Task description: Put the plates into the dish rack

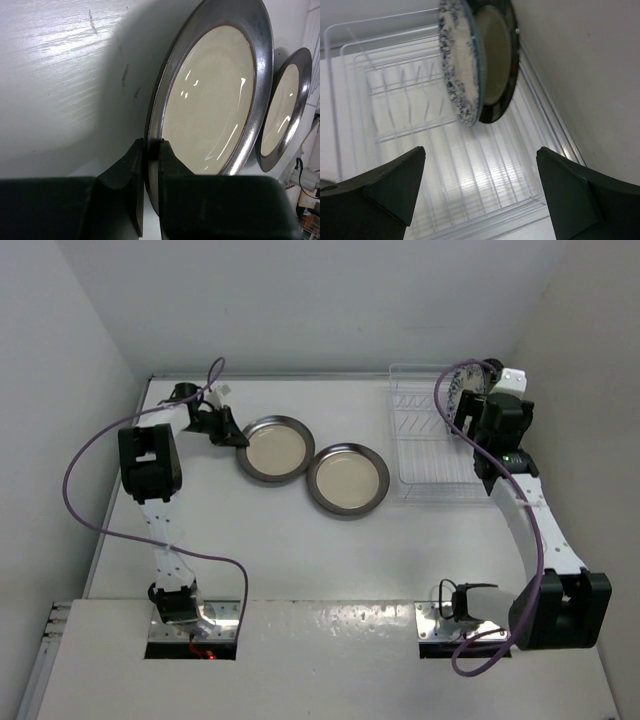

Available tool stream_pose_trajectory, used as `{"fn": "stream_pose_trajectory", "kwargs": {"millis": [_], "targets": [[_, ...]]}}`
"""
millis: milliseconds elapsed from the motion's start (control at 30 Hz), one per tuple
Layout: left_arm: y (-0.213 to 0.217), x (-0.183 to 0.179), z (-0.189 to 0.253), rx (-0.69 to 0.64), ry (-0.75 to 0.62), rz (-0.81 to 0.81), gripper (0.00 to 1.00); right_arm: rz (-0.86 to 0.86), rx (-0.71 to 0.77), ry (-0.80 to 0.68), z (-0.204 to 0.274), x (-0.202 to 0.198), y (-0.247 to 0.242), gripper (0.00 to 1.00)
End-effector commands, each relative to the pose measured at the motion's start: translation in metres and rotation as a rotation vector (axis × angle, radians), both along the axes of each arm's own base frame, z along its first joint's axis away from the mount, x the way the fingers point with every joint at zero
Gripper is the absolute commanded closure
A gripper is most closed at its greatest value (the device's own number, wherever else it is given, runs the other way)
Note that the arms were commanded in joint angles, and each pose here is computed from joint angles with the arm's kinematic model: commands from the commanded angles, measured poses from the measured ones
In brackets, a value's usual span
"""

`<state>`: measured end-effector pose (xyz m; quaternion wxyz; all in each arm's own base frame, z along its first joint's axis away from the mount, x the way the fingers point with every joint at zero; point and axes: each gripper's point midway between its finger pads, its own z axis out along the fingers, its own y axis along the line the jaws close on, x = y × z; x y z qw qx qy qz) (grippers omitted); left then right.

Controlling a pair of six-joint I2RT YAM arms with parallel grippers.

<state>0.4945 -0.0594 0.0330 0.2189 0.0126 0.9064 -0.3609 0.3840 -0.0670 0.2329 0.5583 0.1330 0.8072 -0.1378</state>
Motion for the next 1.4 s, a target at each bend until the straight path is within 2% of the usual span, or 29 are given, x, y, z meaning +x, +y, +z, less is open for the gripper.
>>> {"fn": "stream_pose_trajectory", "kwargs": {"millis": [0, 67, 100, 233, 333, 400, 567, 700, 867, 1200, 1300, 1367], "targets": [[0.015, 0.010, 0.027, 0.064, -0.100, -0.016, 1.00, 0.112, -0.028, -0.034, 0.015, 0.005, 0.026, 0.07], [0.008, 0.015, 0.067, 0.021, -0.187, -0.043, 1.00, 0.208, -0.030, -0.015, 0.012, 0.007, 0.046, 0.07], [0.005, 0.017, 0.085, -0.001, -0.222, -0.050, 1.00, 0.334, 0.020, -0.008, 0.011, 0.010, 0.071, 0.07], [0.003, 0.026, 0.146, -0.006, -0.345, -0.032, 1.00, 0.572, 0.178, 0.013, 0.007, 0.011, 0.133, 0.07], [0.003, 0.030, 0.175, -0.014, -0.410, -0.010, 1.00, 0.672, 0.220, 0.041, -0.004, 0.014, 0.174, 0.08], [0.002, 0.030, 0.181, -0.016, -0.422, -0.005, 1.00, 0.707, 0.240, 0.080, -0.022, 0.014, 0.195, 0.08], [-0.013, 0.023, 0.207, -0.050, -0.468, -0.031, 1.00, 0.807, 0.340, 0.074, -0.035, 0.016, 0.253, 0.08], [-0.023, 0.015, 0.229, -0.126, -0.484, -0.061, 1.00, 0.884, 0.440, 0.017, -0.024, 0.019, 0.288, 0.08], [-0.057, -0.015, 0.272, -0.249, -0.542, -0.209, 1.00, 1.017, 0.595, -0.086, 0.007, 0.021, 0.326, 0.08], [-0.106, -0.062, 0.302, -0.374, -0.556, -0.405, 1.00, 0.947, 0.779, -0.084, -0.015, 0.040, 0.331, 0.08], [-0.112, -0.069, 0.308, -0.398, -0.552, -0.426, 1.00, 0.915, 0.783, -0.103, -0.017, 0.046, 0.327, 0.08], [-0.117, -0.075, 0.311, -0.410, -0.550, -0.445, 1.00, 0.917, 0.793, -0.114, -0.017, 0.046, 0.328, 0.12]]}}
